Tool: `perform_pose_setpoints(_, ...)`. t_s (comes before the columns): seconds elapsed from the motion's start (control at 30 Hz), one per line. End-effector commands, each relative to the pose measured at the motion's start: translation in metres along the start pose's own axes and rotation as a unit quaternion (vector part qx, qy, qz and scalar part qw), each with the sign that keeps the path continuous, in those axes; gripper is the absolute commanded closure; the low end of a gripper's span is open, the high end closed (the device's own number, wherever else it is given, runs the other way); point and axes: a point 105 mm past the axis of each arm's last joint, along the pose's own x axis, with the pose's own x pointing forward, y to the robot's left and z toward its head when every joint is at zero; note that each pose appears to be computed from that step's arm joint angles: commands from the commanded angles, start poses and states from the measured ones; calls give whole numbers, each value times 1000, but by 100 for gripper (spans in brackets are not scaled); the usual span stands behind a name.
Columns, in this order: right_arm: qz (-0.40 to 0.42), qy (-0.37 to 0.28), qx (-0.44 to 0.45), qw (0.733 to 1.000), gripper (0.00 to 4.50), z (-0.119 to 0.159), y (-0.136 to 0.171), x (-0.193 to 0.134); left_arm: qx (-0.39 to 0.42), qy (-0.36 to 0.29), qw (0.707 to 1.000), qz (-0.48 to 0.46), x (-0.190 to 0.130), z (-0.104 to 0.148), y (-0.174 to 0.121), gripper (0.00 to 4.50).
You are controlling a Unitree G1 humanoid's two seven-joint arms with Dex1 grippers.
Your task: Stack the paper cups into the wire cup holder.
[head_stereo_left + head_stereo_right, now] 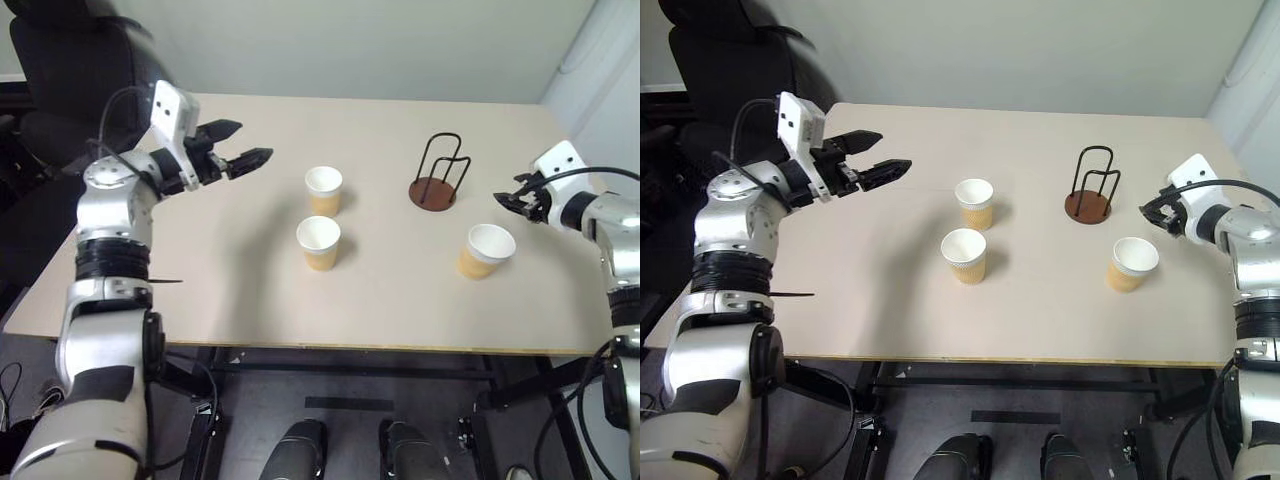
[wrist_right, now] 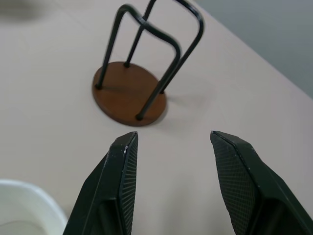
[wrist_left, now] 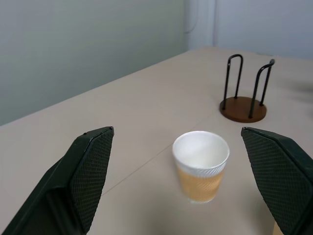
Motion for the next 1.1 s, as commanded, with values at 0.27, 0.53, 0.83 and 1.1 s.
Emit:
perform_pose_setpoints(0.27, -20, -29, -13, 999, 216, 22, -13, -11, 26, -32, 999, -22, 14, 20, -4, 4)
perform_pose_setpoints(0.53, -10, -55, 2, 998, 216, 36, -2, 18, 36, -46, 998, -36, 25, 33, -10, 4)
perform_pose_setpoints(0.83, -18, -63, 1, 998, 216, 45, 0, 44, 38, -54, 997, -44, 30, 37, -15, 4)
perform_pose_setpoints(1.1, 9, -73, -22, 997, 216, 56, 20, 62, 34, -55, 997, -33, 17, 33, -10, 4)
